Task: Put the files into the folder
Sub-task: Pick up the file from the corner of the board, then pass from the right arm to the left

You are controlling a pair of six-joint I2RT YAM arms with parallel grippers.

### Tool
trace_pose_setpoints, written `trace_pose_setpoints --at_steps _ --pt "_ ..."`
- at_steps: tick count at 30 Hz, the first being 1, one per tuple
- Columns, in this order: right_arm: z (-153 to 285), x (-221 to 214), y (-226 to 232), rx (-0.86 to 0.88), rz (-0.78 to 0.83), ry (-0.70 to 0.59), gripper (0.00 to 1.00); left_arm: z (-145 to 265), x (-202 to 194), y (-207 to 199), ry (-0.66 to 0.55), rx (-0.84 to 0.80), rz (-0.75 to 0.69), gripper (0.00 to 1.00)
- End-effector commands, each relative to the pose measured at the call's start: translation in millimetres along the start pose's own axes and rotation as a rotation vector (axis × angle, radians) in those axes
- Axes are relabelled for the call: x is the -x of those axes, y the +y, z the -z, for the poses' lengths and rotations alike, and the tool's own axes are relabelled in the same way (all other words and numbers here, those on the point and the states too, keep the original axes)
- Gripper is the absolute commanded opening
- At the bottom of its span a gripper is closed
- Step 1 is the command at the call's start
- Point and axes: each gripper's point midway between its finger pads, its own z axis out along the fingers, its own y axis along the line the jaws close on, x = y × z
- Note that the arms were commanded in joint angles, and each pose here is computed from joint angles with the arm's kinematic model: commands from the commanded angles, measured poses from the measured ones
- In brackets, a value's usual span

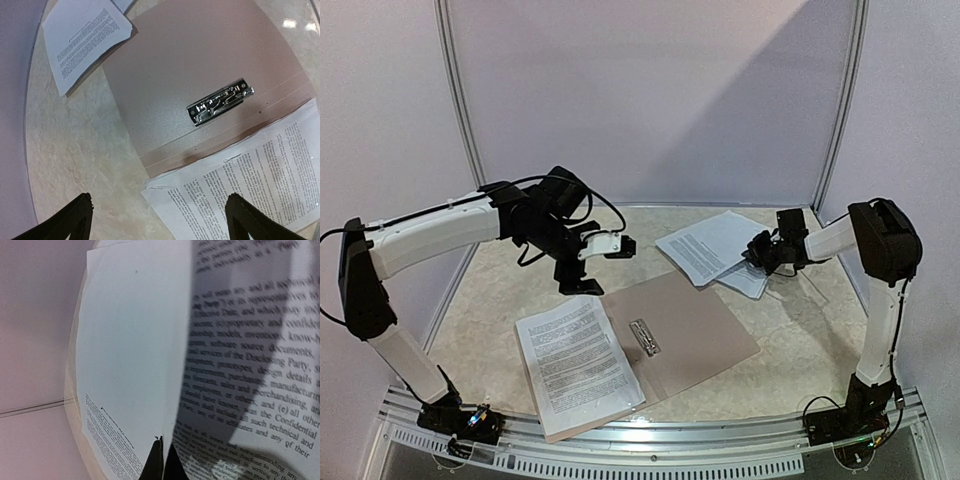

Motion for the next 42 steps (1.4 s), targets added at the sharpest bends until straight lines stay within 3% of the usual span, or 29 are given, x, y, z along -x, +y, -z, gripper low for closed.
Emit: trace_pose_setpoints --at_steps 1,6,11,14,17,21,26,30,33,39,42 --pt "14.0 15.5 45.0 0.069 0.22 -0.041 0.0 39.9 24.5 4.7 -0.076 0.027 0.004 0.94" --pt "62.9 -17.4 136.9 0.195 0.722 -0.039 0.0 94.3 37.8 24.9 -0.094 0.116 0.01 0.94" --pt "117.1 -120.1 200.7 0.302 1.36 0.039 0.0 155.7 53.7 44.0 -0.127 0.245 0.004 0.96" --pt "144.6 -197.0 212.5 0.385 1.655 0.17 0.0 184.8 52.5 49.8 -0.112 0.328 -0.018 0.99" --pt "170.1 -261.0 210.1 0.487 1.822 0.302 0.0 198.2 45.8 46.2 -0.068 0.364 -0.063 1.0" --pt "209.8 -327.6 210.8 0.67 2.059 0.351 0.0 205.4 47.3 50.4 -0.064 0.401 -0.072 0.99" --pt "238.4 -347.3 223.7 0.781 2.128 0.303 0.0 220.8 56.2 46.7 -0.113 0.4 -0.088 1.0" --pt "245.6 -337.6 246.0 0.749 2.123 0.187 0.0 197.9 60.5 -1.5 -0.165 0.158 -0.143 1.0" --pt "245.4 -330.1 258.5 0.704 2.129 0.133 0.0 190.4 63.3 -20.4 -0.187 0.068 -0.143 1.0" --pt "227.8 -312.2 268.2 0.558 2.179 0.053 0.0 246.9 103.2 -11.7 -0.379 0.135 -0.146 0.99" --pt "223.6 -314.0 274.3 0.548 2.169 0.052 0.0 244.8 111.6 -10.3 -0.413 0.111 -0.104 1.0"
